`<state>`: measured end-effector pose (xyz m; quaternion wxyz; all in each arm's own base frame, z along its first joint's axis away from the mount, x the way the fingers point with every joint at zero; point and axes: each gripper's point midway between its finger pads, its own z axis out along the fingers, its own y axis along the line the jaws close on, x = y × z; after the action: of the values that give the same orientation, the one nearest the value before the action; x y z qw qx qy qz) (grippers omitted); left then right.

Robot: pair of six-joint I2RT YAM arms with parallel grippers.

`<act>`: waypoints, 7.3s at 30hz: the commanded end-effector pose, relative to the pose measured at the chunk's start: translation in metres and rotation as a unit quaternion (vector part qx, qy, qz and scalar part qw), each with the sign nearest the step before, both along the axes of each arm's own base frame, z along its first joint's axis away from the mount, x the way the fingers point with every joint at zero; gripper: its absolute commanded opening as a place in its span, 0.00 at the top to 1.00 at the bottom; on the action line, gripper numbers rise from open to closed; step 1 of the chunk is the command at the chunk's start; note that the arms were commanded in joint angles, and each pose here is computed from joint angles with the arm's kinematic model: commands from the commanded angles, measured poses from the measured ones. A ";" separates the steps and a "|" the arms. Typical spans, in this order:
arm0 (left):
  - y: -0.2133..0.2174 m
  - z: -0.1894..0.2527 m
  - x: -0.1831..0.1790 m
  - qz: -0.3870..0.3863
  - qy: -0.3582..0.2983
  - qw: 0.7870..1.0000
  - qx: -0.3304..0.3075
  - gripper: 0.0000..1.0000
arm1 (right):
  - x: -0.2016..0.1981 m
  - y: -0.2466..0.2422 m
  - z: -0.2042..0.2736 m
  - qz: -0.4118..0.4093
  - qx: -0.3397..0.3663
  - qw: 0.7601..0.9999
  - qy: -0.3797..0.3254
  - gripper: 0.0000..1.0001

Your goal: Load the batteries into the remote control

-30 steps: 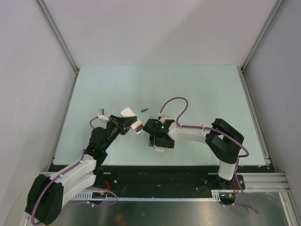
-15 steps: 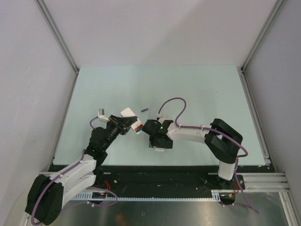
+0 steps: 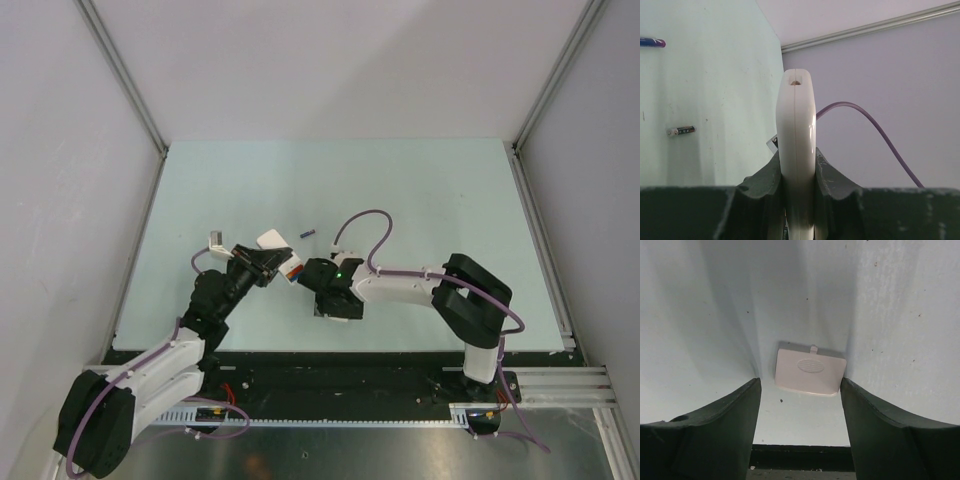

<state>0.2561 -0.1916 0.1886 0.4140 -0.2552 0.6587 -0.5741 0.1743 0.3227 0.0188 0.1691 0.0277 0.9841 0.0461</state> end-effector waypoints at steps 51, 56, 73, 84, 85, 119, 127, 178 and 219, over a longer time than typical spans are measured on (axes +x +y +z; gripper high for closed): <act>-0.117 0.042 0.020 -0.194 -0.044 0.977 -0.083 1.00 | 0.018 -0.025 0.201 0.272 0.064 0.949 -0.148 1.00; -0.118 0.044 0.024 -0.189 -0.049 0.976 -0.093 1.00 | 0.029 -0.020 0.198 0.262 0.062 0.952 -0.148 1.00; -0.116 0.041 0.021 -0.189 -0.049 0.977 -0.088 1.00 | 0.041 -0.010 0.196 0.274 0.035 0.951 -0.140 1.00; -0.112 0.032 0.021 -0.177 -0.046 0.982 -0.056 1.00 | 0.046 -0.024 0.194 0.276 -0.021 0.952 -0.130 1.00; -0.112 0.031 0.020 -0.176 -0.045 0.982 -0.052 1.00 | 0.046 -0.026 0.194 0.276 -0.026 0.952 -0.128 1.00; -0.113 0.025 0.019 -0.171 -0.024 0.984 -0.032 1.00 | 0.047 -0.012 0.201 0.263 0.019 0.957 -0.123 1.00; -0.113 0.029 0.018 -0.173 -0.028 0.984 -0.037 1.00 | 0.049 -0.013 0.195 0.260 0.022 0.959 -0.114 1.00; -0.113 0.034 0.016 -0.176 -0.029 0.983 -0.050 1.00 | 0.046 -0.014 0.180 0.249 0.040 0.965 -0.068 0.97; -0.116 0.035 0.012 -0.190 -0.025 0.979 -0.069 1.00 | 0.047 -0.010 0.186 0.261 0.034 0.962 -0.074 0.92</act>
<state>0.2751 -0.3041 0.1886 0.2858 -0.1625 0.6868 -0.6482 0.2204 0.3050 0.1972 0.2182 -0.2229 0.9434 0.1125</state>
